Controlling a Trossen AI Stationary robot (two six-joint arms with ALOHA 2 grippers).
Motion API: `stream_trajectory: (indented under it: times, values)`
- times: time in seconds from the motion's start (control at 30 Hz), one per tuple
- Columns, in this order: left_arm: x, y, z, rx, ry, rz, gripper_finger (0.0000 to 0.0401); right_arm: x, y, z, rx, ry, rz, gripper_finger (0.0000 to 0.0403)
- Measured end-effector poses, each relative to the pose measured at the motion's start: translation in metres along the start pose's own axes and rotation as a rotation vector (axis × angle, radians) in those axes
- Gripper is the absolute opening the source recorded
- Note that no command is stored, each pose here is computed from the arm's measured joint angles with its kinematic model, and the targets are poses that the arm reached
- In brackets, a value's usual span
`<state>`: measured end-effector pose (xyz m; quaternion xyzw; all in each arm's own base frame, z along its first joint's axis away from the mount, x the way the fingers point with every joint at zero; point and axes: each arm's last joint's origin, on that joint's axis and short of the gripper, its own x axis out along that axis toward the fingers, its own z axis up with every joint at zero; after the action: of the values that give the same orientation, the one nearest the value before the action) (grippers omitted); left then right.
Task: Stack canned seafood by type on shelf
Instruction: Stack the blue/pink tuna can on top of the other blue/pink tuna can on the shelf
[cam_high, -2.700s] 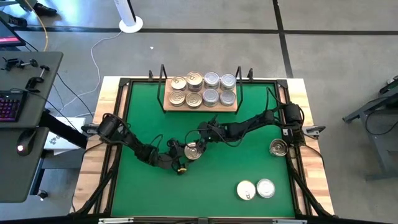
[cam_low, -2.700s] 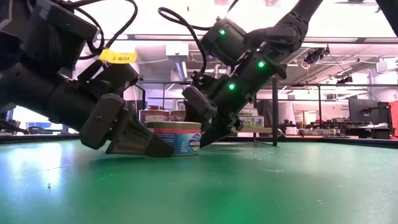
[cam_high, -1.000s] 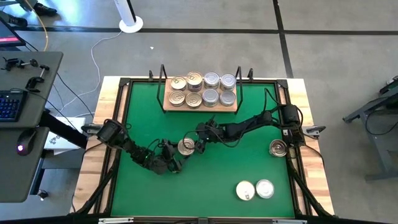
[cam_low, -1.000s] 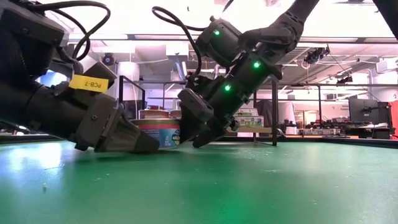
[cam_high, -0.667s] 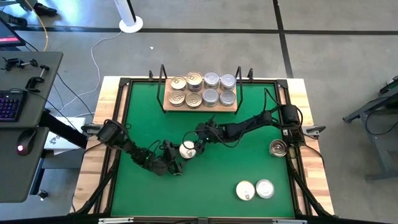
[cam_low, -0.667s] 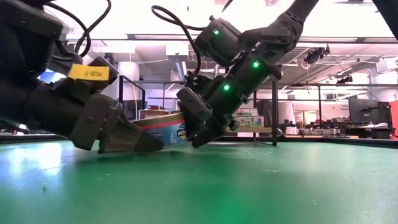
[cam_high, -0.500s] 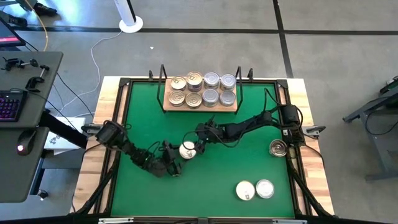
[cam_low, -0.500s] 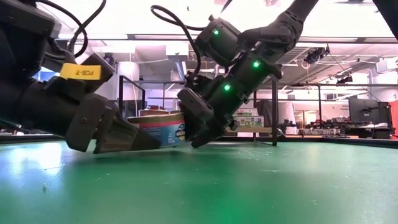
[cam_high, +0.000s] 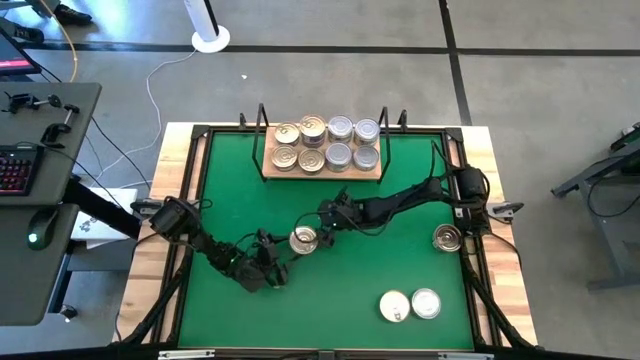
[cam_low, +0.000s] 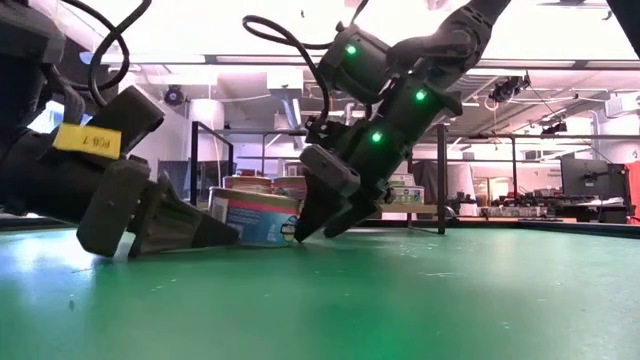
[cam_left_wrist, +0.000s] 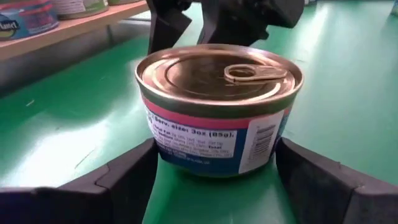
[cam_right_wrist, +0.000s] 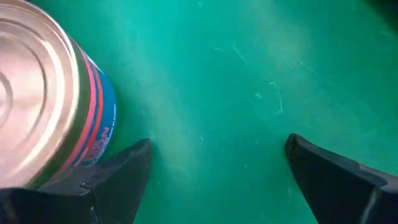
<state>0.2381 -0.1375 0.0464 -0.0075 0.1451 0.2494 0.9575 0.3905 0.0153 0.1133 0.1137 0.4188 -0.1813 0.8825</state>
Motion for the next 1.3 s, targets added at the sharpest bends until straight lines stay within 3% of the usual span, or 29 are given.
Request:
stream_trajectory:
  times: [0.17, 0.53, 1.3]
  values:
    - [0.001, 0.000, -0.001, -0.008, 0.029, -0.038, 0.0308, -0.001, 0.001, 0.000, 0.002, -0.008, -0.008, 0.0367]
    - [0.016, 0.006, 0.003, -0.075, 0.088, -0.088, 0.0371, -0.001, 0.001, 0.001, 0.011, -0.013, -0.004, 0.0367]
    - [0.014, 0.005, 0.005, -0.066, 0.055, -0.089, 0.0374, -0.013, 0.001, 0.004, 0.097, -0.015, -0.013, 0.0367]
